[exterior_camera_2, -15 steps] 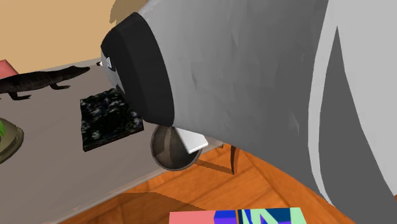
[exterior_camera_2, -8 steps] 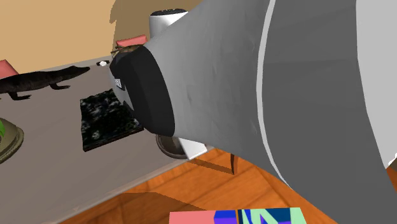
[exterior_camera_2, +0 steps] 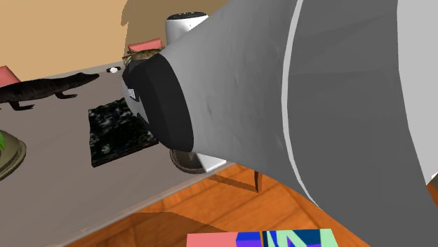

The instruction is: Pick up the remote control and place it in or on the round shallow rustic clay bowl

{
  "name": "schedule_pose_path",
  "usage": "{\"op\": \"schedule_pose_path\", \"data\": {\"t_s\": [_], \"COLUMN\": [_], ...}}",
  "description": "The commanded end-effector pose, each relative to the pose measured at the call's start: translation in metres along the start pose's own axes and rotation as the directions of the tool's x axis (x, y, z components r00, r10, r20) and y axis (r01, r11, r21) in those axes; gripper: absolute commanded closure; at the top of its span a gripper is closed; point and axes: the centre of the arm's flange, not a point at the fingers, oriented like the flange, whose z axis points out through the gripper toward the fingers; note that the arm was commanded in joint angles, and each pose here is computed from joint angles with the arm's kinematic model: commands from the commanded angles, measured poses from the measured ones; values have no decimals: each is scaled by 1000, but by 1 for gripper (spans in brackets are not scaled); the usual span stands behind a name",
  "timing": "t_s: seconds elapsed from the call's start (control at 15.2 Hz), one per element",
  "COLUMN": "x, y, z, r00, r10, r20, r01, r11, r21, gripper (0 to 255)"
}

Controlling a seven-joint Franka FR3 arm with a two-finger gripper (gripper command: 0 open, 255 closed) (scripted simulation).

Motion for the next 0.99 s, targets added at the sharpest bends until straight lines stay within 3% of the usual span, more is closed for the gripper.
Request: {"op": "schedule_pose_path", "data": {"t_s": [0.0, 0.2, 0.46, 0.92], "x": [0, 0, 0, 0], "y": [0, 0, 0, 0], "z": [0, 0, -50, -50], "r00": [1000, 1000, 1000, 1000], "r10": [0, 0, 0, 0], "r20": [0, 0, 0, 0], "r01": [0, 0, 0, 0], "r11": [1000, 1000, 1000, 1000], "r21": [0, 0, 0, 0], "gripper": [0, 0, 0, 0]}}
